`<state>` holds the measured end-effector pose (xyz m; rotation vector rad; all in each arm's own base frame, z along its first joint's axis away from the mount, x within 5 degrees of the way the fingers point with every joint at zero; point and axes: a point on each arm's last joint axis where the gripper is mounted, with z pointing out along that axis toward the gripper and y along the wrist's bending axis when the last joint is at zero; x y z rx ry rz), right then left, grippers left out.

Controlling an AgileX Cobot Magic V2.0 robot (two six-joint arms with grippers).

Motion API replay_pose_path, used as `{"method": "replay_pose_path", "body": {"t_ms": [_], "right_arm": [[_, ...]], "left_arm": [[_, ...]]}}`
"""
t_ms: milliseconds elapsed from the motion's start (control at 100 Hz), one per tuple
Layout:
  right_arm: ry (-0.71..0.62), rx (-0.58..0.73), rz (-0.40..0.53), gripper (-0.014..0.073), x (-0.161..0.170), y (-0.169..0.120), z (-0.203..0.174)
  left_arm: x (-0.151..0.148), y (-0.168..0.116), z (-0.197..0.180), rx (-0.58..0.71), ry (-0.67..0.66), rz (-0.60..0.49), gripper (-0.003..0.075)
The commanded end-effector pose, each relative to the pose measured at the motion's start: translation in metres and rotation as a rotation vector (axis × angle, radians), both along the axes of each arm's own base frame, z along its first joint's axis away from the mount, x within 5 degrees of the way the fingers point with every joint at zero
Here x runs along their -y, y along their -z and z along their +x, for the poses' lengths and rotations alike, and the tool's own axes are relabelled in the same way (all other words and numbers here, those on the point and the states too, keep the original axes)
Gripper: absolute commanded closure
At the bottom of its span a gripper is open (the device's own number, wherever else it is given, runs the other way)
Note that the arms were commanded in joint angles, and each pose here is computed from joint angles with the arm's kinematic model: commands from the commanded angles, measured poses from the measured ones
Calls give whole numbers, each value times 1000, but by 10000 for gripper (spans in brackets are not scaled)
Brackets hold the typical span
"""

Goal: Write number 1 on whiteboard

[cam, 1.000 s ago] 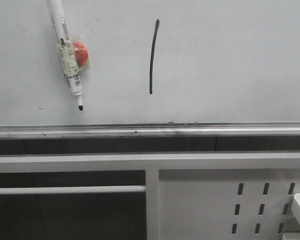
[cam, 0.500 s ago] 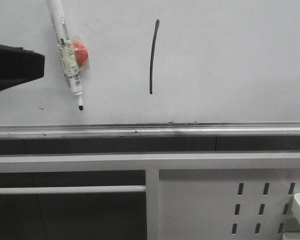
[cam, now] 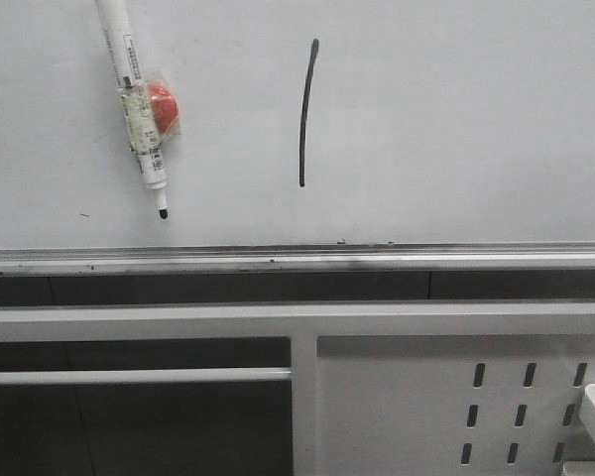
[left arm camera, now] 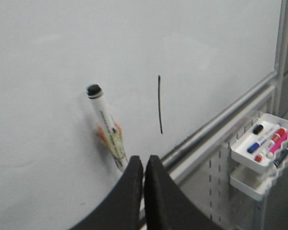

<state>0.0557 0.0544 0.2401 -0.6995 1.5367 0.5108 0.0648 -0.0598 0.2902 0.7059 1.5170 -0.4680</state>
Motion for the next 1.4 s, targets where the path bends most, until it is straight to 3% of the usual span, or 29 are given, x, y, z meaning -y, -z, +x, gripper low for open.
{"method": "replay_pose_path", "body": {"t_ms": [0, 350, 500, 860, 1020, 1130, 1320, 1390], "right_arm": [[36, 49, 52, 655, 2, -13, 2], [36, 49, 52, 655, 2, -13, 2], [36, 49, 52, 655, 2, -13, 2], [36, 49, 52, 655, 2, -13, 2], [36, 49, 52, 655, 2, -13, 2], [36, 49, 52, 655, 2, -13, 2], [36, 49, 52, 655, 2, -13, 2], [36, 49, 52, 655, 2, -13, 2]], "left_arm": [[-18, -22, -14, 121, -64, -105, 740], [-52, -12, -43, 232, -479, 44, 740], [-53, -10, -42, 192, -598, 29, 740], [-52, -6, -42, 174, -592, 12, 740], [-55, -5, -39, 240, -627, 62, 740], [-55, 10, -35, 178, -622, 89, 740], [-57, 56, -18, 90, -666, -44, 740], [-56, 75, -14, 0, -673, -93, 740]]}}
